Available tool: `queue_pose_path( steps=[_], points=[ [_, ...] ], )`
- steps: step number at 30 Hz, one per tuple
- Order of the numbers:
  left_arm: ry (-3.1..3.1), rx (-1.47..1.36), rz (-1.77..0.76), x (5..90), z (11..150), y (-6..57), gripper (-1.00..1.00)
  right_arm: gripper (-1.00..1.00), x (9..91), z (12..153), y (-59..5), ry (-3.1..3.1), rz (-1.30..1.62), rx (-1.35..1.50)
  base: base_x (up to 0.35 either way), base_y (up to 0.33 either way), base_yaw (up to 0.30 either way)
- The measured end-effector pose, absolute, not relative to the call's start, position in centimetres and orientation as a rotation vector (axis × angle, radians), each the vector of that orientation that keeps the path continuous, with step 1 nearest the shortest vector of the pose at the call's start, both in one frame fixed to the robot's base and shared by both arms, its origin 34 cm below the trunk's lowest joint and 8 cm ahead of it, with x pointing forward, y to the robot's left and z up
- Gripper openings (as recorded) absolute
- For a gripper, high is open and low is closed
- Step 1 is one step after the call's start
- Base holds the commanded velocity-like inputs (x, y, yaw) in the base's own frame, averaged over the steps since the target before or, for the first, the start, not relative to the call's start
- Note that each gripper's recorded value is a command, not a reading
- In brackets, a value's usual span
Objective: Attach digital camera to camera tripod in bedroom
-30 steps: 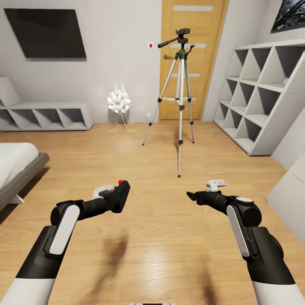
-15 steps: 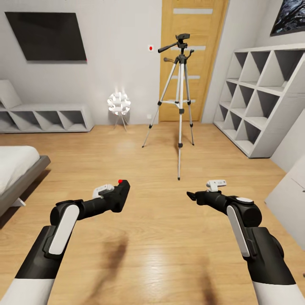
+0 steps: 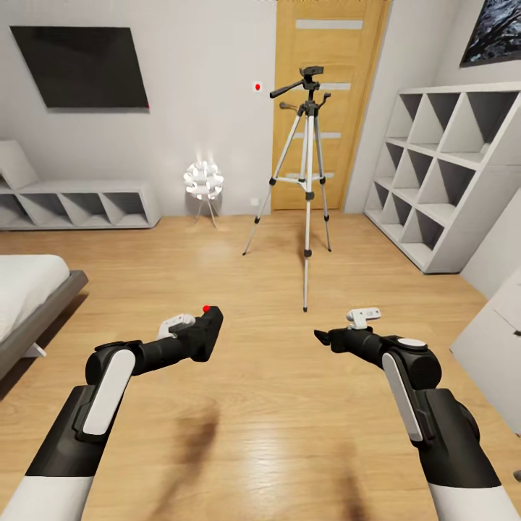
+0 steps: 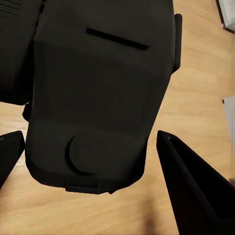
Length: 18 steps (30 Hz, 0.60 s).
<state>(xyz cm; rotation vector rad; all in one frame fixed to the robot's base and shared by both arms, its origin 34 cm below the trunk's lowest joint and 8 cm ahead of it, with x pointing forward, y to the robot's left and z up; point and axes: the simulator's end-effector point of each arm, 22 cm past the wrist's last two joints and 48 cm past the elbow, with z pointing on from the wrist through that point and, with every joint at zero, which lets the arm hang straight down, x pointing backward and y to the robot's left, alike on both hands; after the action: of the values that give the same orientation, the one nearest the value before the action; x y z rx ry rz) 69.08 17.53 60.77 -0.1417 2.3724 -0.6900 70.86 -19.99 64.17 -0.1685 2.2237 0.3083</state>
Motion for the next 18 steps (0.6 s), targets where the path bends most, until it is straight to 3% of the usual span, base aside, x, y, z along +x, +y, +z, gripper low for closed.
queue_pose_path(
  steps=[18],
  points=[
    [2.364, -0.137, -0.673, 70.0, 65.0, 17.7, -1.00, 1.00, 71.5, 67.8, -19.6, 2.229, 0.306, -0.188, 0.000, 0.000, 0.000]
  ],
)
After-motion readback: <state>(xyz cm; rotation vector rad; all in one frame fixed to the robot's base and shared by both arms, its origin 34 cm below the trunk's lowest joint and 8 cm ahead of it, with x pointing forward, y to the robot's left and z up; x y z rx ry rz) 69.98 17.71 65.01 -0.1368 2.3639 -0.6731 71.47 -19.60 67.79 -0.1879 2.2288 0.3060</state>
